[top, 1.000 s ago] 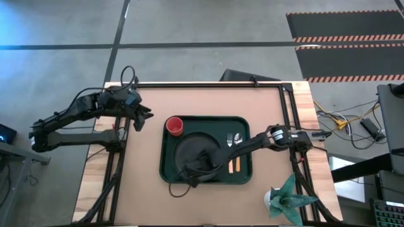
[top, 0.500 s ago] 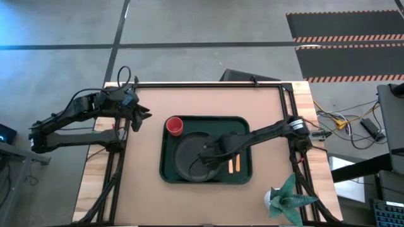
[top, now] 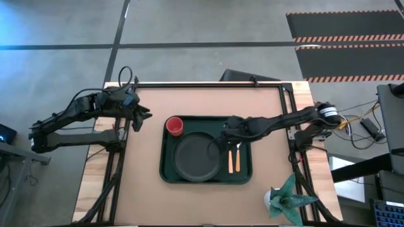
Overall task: Pick and place plate/cup/fork/spoon on tray
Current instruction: Adjust the green tray
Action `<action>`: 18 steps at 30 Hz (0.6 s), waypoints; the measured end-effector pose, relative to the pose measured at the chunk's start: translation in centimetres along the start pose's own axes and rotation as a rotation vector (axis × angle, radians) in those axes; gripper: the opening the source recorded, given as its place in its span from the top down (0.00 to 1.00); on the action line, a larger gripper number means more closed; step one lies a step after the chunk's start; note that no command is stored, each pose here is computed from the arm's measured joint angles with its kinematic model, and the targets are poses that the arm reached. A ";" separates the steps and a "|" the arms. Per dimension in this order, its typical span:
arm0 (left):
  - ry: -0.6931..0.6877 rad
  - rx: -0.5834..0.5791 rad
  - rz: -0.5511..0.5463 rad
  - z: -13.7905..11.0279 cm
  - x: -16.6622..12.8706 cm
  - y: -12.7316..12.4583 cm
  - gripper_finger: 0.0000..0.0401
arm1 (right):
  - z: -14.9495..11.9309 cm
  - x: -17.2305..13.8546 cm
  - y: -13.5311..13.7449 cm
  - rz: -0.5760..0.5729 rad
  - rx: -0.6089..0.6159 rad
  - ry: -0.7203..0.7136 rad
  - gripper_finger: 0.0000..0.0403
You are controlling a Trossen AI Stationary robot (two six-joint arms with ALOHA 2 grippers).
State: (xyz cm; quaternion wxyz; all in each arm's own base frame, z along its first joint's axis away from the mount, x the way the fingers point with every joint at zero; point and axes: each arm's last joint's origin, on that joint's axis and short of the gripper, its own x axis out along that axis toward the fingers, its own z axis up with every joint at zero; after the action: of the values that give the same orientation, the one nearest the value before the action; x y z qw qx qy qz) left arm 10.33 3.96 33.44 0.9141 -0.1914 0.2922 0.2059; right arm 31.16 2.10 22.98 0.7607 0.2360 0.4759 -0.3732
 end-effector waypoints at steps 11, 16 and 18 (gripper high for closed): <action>-0.060 -0.005 0.016 -0.2 -1.3 0.1 0.71 | -1.3 -0.4 -3.2 0.079 0.021 -0.080 0.98; -0.114 -0.040 0.006 -0.7 -2.5 0.3 0.71 | -1.7 -2.0 -5.3 0.114 0.042 -0.127 0.98; -0.140 -0.059 0.018 -0.8 -2.8 0.3 0.71 | -2.0 -2.2 -6.4 0.121 0.048 -0.135 0.98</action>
State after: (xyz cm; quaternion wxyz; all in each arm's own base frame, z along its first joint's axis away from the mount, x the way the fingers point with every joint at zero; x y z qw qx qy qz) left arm 7.71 3.12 34.50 0.9244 -0.2008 0.2229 0.2357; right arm 24.44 0.40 24.08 0.8063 0.2570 0.3992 -0.3528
